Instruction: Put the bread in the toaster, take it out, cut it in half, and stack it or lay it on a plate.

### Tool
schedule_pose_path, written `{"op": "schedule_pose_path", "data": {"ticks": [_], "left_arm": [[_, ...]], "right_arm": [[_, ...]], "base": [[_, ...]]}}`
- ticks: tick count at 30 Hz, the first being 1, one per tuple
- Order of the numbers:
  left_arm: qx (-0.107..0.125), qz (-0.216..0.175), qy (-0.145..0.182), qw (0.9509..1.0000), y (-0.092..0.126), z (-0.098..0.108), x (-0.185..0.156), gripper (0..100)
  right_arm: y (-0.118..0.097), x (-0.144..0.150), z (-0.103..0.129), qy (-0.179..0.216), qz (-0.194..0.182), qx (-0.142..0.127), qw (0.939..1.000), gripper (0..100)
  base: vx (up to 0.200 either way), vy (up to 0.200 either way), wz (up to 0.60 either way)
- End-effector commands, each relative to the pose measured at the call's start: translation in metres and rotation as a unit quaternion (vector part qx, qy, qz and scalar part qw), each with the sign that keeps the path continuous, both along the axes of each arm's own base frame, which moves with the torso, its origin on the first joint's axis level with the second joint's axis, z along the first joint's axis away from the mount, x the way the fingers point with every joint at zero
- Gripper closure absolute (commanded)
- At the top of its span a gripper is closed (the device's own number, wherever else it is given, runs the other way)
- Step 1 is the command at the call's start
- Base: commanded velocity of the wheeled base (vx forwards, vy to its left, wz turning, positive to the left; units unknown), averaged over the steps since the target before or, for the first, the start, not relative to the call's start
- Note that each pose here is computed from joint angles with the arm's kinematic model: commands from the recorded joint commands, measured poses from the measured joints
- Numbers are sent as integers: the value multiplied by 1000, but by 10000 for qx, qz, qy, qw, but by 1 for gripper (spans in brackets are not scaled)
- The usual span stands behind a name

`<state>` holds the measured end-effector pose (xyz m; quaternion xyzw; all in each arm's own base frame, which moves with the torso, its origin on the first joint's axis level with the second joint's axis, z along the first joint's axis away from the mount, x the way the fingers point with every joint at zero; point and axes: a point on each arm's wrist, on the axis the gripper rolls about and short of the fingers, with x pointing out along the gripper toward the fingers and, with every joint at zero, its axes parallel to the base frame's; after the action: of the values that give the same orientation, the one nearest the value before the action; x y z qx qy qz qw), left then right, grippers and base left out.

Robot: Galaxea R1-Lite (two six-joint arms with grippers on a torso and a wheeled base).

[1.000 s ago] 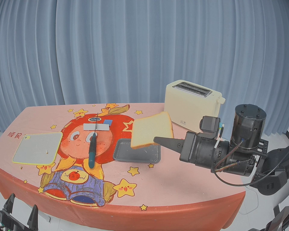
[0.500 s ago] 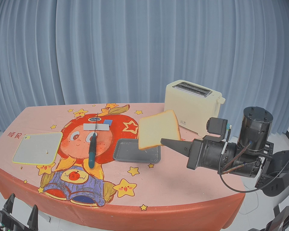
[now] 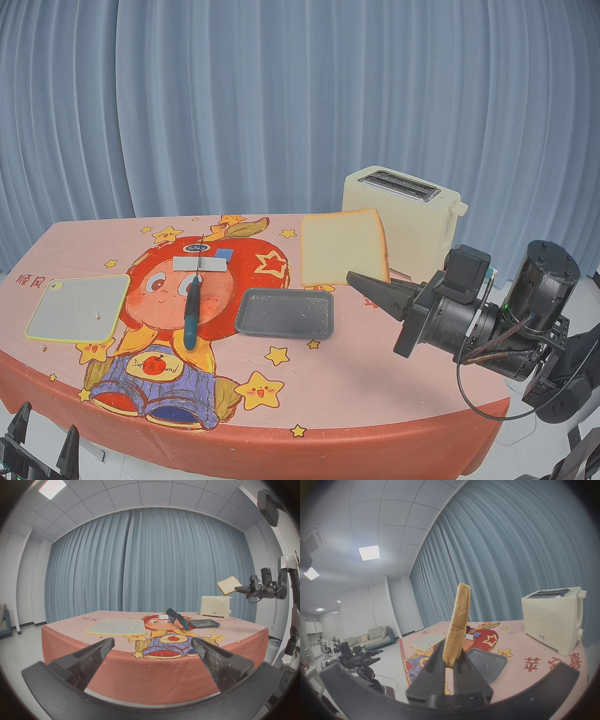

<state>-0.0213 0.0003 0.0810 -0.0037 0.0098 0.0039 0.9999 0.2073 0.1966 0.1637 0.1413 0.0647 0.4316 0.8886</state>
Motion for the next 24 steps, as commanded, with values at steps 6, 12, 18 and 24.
{"op": "schedule_pose_path", "data": {"ticks": [6, 12, 18, 24], "left_arm": [[-1, 15, 86, 10000, 0, -5, 1, 0], [-1, 0, 86, 10000, 0, -5, 1, 0], [-1, 15, 86, 10000, 0, -5, 1, 0], [-1, 0, 86, 10000, 0, -5, 1, 0]], "right_arm": [[-6, 4, -5, -411, -99, -142, 9990, 100], [-10, 9, -14, -485, -150, -361, 9981, 100], [-14, 8, -18, -385, -175, -398, 9983, 100], [-20, 16, -14, -434, -294, -339, 9981, 100]], "base": [[0, 0, 0], [0, 0, 0], [0, 0, 0], [0, 0, 0]]}}
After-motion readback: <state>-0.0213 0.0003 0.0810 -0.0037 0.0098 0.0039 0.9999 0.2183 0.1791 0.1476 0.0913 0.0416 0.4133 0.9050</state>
